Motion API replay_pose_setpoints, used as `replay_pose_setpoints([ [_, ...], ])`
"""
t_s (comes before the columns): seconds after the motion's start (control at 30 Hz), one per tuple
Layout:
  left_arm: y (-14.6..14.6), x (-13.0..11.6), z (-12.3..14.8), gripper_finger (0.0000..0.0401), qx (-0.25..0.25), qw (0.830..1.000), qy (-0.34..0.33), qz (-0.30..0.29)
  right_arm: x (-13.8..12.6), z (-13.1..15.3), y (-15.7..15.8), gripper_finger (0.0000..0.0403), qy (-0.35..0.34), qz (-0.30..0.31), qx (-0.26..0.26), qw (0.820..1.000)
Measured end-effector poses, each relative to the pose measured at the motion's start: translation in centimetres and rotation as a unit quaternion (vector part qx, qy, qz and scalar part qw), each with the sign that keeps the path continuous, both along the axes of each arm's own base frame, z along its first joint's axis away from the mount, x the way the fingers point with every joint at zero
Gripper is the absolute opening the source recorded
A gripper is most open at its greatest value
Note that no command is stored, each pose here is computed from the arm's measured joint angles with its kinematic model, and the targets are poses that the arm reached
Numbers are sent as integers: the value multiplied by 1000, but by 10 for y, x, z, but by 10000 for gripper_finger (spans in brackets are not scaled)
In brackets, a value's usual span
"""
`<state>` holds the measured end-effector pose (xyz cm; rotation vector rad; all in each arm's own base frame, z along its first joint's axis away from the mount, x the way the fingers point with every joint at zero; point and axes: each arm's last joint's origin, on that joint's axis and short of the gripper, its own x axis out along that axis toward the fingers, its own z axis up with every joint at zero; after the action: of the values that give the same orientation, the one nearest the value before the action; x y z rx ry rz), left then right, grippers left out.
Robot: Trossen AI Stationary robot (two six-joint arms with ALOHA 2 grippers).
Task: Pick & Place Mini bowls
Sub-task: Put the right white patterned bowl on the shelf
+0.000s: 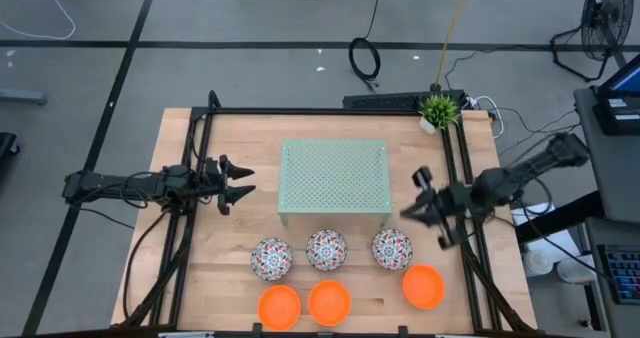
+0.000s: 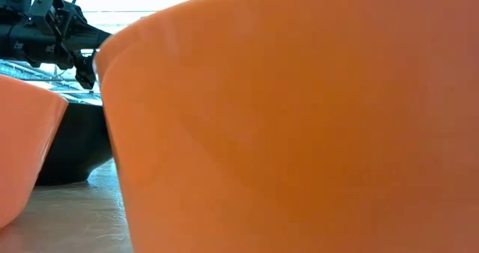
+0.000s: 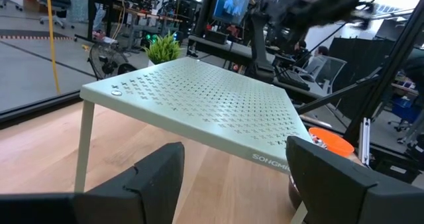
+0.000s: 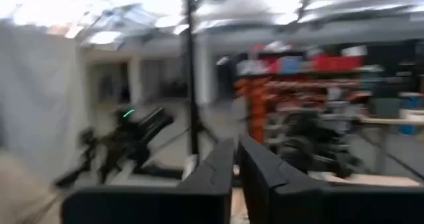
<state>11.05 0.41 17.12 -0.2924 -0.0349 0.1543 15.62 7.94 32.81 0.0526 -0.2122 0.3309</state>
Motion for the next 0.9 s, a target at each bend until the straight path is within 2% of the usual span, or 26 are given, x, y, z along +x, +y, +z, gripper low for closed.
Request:
replay_pose_setpoints([
  [0.07,0,0,0,269,0,1000,0,0,7,17,20,50,38,24,-50,998],
  [0.17,0,0,0,269,0,1000,0,-2,16,24,48,106,131,5,-128,983],
  [0.23,0,0,0,269,0,1000,0,-2,18,24,60,150,194,-30,-176,965],
  [0.33,0,0,0,269,0,1000,0,-2,17,19,67,206,293,-96,-204,929],
  [0.4,0,0,0,269,0,1000,0,-2,14,10,65,232,370,-129,-189,900],
  [0.5,0,0,0,269,0,1000,-1,-2,7,-5,58,254,473,-168,-134,854],
  [0.7,0,0,0,269,0,1000,0,-2,-9,-42,40,257,618,-240,-57,746],
  [0.8,0,0,0,269,0,1000,0,-2,-11,-64,33,255,645,-266,-36,715],
  [0.9,0,0,0,269,0,1000,0,-2,-8,-86,28,255,657,-279,-9,701],
])
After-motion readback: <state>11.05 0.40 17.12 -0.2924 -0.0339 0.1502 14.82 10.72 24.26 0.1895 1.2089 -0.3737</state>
